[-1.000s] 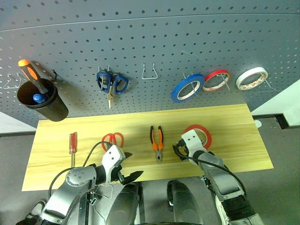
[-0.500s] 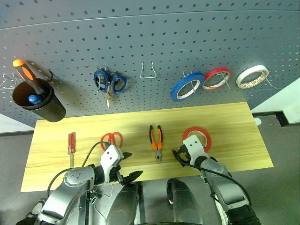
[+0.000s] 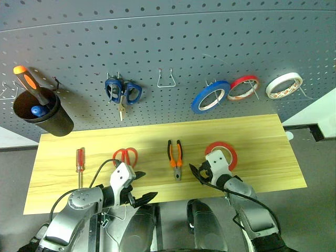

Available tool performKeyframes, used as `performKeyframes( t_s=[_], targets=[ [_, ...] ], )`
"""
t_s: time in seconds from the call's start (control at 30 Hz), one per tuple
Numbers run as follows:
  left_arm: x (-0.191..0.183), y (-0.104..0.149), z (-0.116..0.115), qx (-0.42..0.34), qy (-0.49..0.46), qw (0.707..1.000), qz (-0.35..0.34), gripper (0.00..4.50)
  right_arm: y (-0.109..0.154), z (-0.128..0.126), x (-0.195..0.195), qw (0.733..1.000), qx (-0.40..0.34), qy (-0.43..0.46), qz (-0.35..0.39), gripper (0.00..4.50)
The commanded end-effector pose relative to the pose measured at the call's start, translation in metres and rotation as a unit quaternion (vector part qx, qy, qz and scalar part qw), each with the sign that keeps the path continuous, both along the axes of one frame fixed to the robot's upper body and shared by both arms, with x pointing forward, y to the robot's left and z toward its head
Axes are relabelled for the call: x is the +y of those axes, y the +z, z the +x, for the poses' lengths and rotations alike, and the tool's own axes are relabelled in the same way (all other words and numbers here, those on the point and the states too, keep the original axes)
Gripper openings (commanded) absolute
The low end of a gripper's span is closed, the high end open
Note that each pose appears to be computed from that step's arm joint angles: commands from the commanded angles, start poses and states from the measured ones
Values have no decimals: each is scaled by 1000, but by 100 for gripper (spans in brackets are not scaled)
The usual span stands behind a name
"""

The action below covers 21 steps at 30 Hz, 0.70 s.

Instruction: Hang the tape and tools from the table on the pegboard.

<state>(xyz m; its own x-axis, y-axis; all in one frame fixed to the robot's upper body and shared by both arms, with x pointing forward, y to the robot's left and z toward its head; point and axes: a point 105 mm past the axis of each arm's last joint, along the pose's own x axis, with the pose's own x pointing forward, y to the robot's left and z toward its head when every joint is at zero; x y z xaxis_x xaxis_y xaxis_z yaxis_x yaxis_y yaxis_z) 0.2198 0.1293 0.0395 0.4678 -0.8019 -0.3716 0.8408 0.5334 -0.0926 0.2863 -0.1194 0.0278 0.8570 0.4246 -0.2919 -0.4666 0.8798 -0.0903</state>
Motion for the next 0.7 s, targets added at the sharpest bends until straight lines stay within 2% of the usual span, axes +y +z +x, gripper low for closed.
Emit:
performKeyframes(
  t_s=[0.03, 0.7],
  targets=[
    [2, 3, -2, -5, -4, 1000, -6, 448, 16, -1, 0, 999, -33, -1, 18, 450],
    [4, 3, -6, 0, -6, 1000, -3, 448, -29, -7, -26, 992, 82, -53, -84, 450]
  ],
)
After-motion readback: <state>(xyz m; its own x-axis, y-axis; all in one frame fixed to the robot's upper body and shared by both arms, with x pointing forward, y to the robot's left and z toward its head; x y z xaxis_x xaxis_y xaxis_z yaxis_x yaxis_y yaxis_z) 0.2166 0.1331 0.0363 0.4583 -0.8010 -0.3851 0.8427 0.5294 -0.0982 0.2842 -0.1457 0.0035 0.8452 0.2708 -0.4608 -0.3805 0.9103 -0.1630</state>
